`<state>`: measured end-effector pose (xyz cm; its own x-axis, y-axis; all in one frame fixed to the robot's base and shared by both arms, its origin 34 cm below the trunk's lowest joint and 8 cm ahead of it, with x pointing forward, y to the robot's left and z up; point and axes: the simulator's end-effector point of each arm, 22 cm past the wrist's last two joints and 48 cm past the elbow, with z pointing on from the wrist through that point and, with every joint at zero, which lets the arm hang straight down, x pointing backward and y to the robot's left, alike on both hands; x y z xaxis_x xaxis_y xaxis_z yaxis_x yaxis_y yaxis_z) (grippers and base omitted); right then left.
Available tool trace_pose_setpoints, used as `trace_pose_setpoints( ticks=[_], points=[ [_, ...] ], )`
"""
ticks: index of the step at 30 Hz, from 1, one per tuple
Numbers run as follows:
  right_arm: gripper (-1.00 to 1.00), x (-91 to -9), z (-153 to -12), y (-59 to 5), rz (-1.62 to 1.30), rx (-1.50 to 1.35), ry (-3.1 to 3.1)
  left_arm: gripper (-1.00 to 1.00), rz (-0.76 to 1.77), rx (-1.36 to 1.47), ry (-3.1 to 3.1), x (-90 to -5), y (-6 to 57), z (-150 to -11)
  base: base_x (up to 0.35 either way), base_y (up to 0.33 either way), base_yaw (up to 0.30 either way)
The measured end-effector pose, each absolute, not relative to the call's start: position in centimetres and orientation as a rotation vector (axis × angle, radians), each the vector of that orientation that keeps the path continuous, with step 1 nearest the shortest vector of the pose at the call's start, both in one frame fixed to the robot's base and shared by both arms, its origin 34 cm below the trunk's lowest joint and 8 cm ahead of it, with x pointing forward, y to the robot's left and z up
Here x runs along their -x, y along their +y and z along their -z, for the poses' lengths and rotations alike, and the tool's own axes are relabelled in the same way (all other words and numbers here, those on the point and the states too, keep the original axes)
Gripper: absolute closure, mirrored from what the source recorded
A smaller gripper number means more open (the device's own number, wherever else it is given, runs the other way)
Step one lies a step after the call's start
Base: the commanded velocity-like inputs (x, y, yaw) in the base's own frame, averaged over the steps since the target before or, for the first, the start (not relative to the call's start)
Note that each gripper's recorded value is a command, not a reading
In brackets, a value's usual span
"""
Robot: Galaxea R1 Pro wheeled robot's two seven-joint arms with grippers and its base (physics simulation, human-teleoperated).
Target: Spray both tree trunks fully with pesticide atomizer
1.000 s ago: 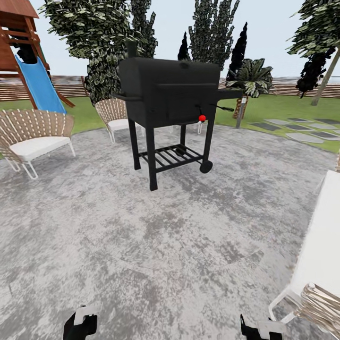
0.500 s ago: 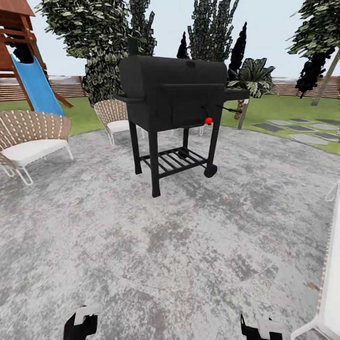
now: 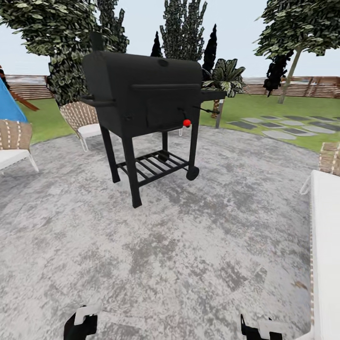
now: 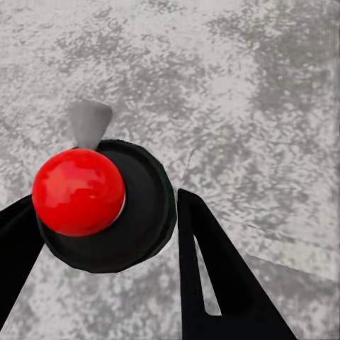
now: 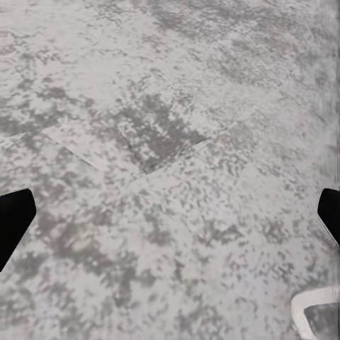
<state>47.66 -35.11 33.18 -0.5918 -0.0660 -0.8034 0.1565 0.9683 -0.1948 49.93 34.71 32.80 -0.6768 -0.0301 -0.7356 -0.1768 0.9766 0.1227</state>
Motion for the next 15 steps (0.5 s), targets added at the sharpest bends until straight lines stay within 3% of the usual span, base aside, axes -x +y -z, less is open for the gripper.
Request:
trace_pose_setpoints(
  ticks=[15],
  points=[
    [-1.00, -47.66, -33.18, -35.11, 0.305, -0.063, 2.184, 1.00, -0.234, 0.144, 2.307, -49.93, 34.72, -32.80, 0.338, 0.016, -0.300]
  ],
)
